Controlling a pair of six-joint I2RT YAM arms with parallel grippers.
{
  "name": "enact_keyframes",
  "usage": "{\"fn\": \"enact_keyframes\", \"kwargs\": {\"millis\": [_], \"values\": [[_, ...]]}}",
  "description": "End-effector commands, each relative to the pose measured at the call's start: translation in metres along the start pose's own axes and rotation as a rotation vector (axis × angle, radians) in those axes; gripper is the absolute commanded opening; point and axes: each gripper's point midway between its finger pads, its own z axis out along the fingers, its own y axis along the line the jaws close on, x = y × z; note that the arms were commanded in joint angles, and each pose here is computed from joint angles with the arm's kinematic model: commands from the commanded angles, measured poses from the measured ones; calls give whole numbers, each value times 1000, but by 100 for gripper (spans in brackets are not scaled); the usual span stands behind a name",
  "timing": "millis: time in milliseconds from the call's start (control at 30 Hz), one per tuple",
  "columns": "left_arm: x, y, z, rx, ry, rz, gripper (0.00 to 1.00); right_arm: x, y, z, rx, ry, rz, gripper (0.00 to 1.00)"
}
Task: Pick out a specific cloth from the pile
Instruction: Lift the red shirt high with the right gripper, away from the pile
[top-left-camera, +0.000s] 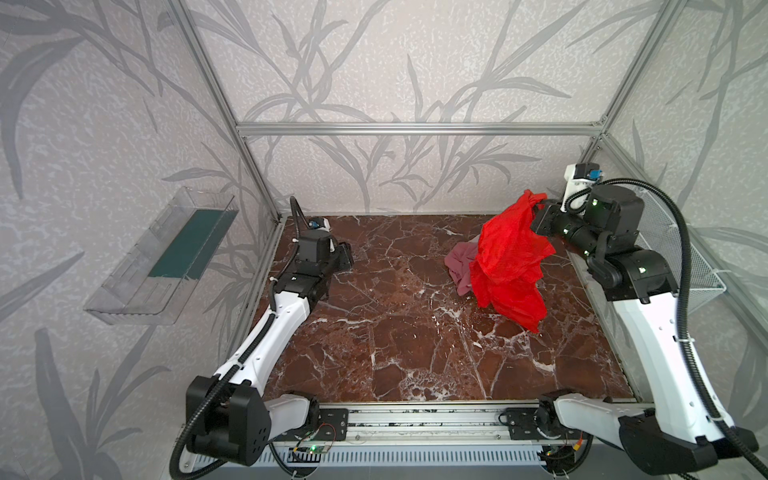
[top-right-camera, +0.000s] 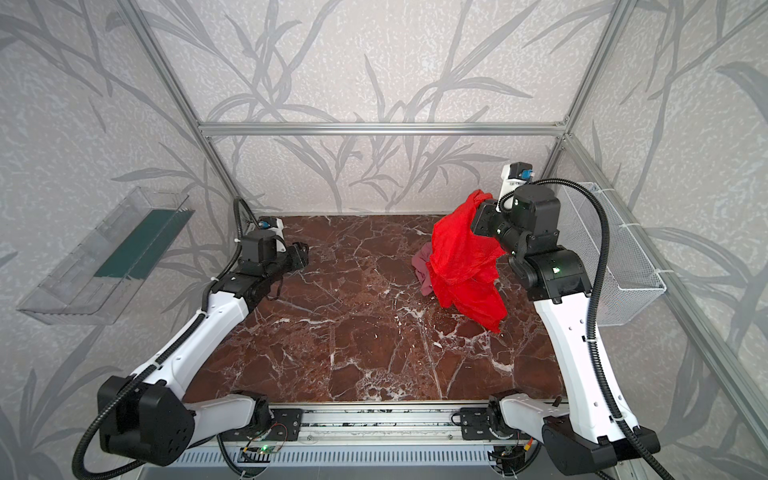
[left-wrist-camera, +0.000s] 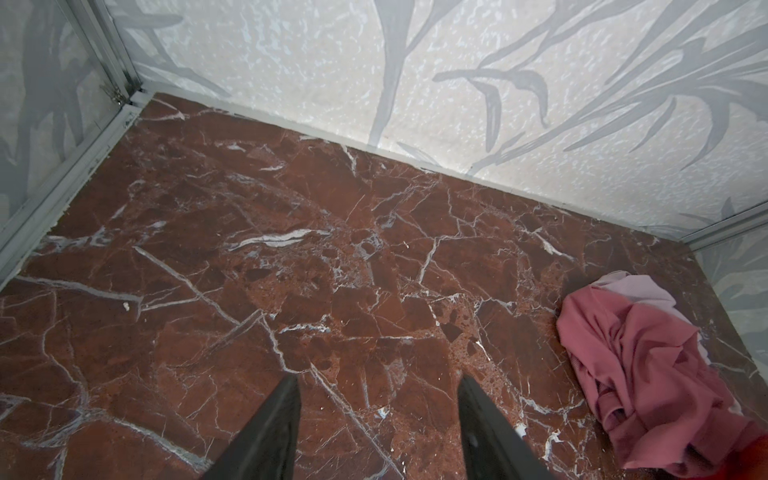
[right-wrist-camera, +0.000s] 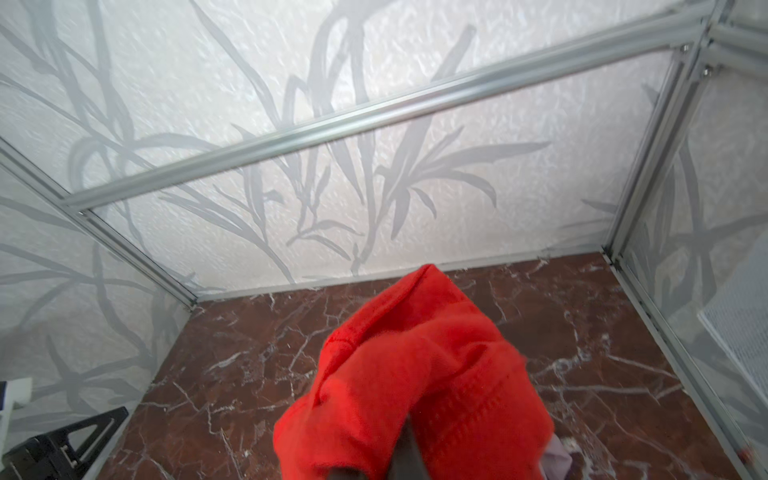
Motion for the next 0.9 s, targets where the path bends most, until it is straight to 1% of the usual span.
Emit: {"fn": "enact_keyframes", "kwargs": {"millis": [0, 167, 400, 533, 733, 867], "values": [[-11, -7, -22, -3, 5, 0, 58, -25, 27, -11, -116, -27, -11, 0], [-22, -14, -45, 12, -8, 3, 58, -51, 62, -25, -222, -42, -41, 0], [-38, -21, -82, 40, -39, 2, 59, -79, 132, -46, -407, -59, -117, 0], [-42, -21, -102, 43, -51, 9, 59, -90, 169, -55, -547, -61, -94, 0], [-48, -15, -134, 31, -97, 15, 59, -76, 213, -41, -707, -12, -55, 0], [-49, -12, -151, 25, -105, 26, 59, -58, 239, -26, -767, 32, -53, 0]]}}
